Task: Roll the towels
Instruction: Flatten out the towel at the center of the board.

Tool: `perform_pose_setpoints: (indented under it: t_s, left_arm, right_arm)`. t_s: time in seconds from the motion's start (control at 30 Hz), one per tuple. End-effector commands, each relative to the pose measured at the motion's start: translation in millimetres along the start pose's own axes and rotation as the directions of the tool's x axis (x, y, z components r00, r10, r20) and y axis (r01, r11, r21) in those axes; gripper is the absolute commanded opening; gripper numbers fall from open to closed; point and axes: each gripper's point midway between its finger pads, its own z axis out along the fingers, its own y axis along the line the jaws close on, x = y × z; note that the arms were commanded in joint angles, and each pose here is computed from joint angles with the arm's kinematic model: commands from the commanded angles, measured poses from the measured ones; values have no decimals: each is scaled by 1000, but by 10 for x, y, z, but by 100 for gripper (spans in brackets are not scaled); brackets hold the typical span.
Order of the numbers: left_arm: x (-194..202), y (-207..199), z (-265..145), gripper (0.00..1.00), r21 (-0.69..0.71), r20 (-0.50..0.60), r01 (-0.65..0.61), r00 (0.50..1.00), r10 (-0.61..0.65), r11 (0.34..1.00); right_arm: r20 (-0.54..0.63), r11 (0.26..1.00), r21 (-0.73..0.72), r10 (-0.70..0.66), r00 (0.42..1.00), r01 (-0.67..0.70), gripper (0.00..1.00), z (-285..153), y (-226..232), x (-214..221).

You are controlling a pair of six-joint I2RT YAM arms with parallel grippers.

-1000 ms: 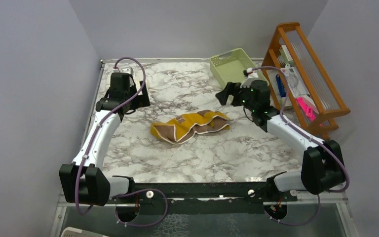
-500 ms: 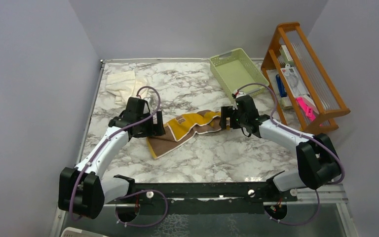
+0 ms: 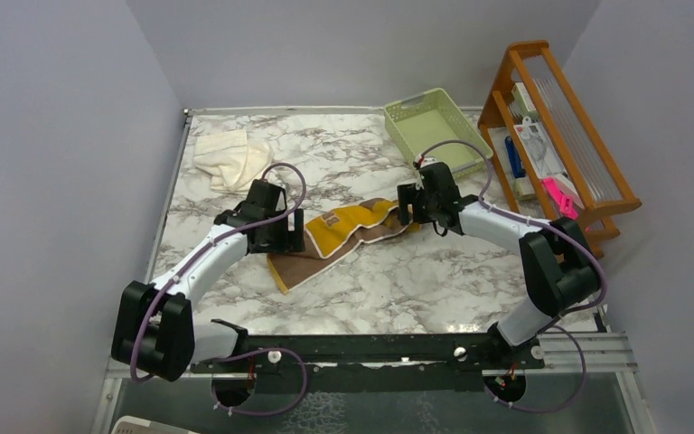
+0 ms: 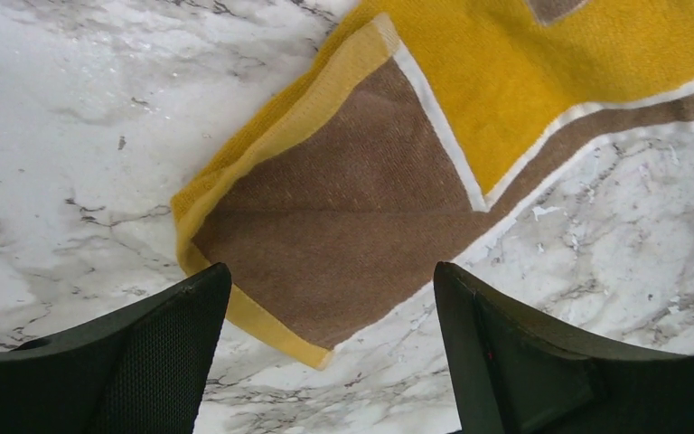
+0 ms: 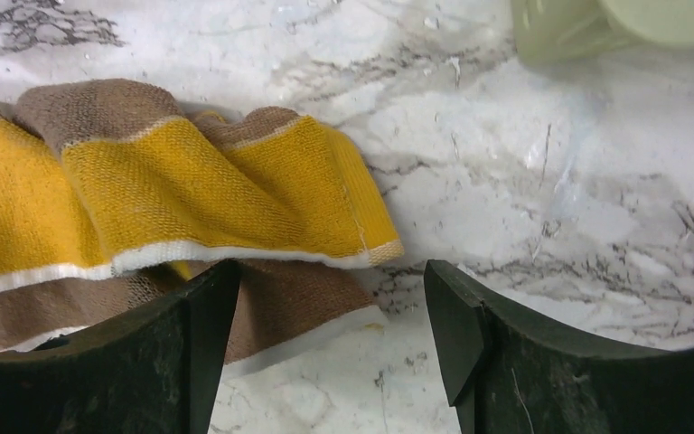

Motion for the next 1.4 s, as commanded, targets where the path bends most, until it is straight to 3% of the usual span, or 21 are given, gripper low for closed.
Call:
perform_pose_setpoints:
  t_s: [0.0,0.3,0.7,0.77,0.83,0.9,0.93,1.0,1.03,1.17,1.27,1.37]
  left_arm:
    - [-248,139,12,84,-103,52,-35,998,40,994]
    - [-481,169,121,82,-149,36,-97,994,103,984]
    - [-56,306,481,75,-152,-164,-141,980,115,978]
    - [56,309,554,60,-135,-212,-143,971,113,980]
    - [152,275,618,34,-101,-259,-145,959,115,984]
    - [191,265,651,7,-90,-284,-149,951,118,985]
    - [180,269,651,0,-93,-284,-152,951,120,984]
    - [124,274,622,0,-105,-263,-154,957,122,982]
    - [80,276,600,0,-113,-246,-155,961,124,981]
    - [-258,377,369,0,-215,-97,-118,990,99,969]
    - [-586,568,41,0,-300,83,12,996,14,954]
    - [-808,784,-293,0,-311,251,170,964,-92,935]
  right_arm:
    - [69,999,-29,-35,997,37,76,87,84,-296]
    - [121,980,-158,-100,988,118,77,110,371,-507]
    - [97,954,-239,-164,982,183,75,372,589,-555]
    - [98,951,-246,-168,981,187,69,398,603,-551]
    - [100,949,-253,-170,980,190,61,409,618,-563]
    - [102,947,-258,-171,980,192,44,415,632,-578]
    - [106,947,-258,-170,980,193,34,417,634,-595]
    - [109,950,-250,-164,980,187,9,422,629,-626]
    - [116,952,-243,-161,980,186,2,414,625,-658]
    - [143,957,-228,-151,978,181,0,322,621,-799]
    - [192,960,-217,-134,972,175,0,138,615,-949]
    - [258,965,-204,-109,960,164,0,-112,603,-1124]
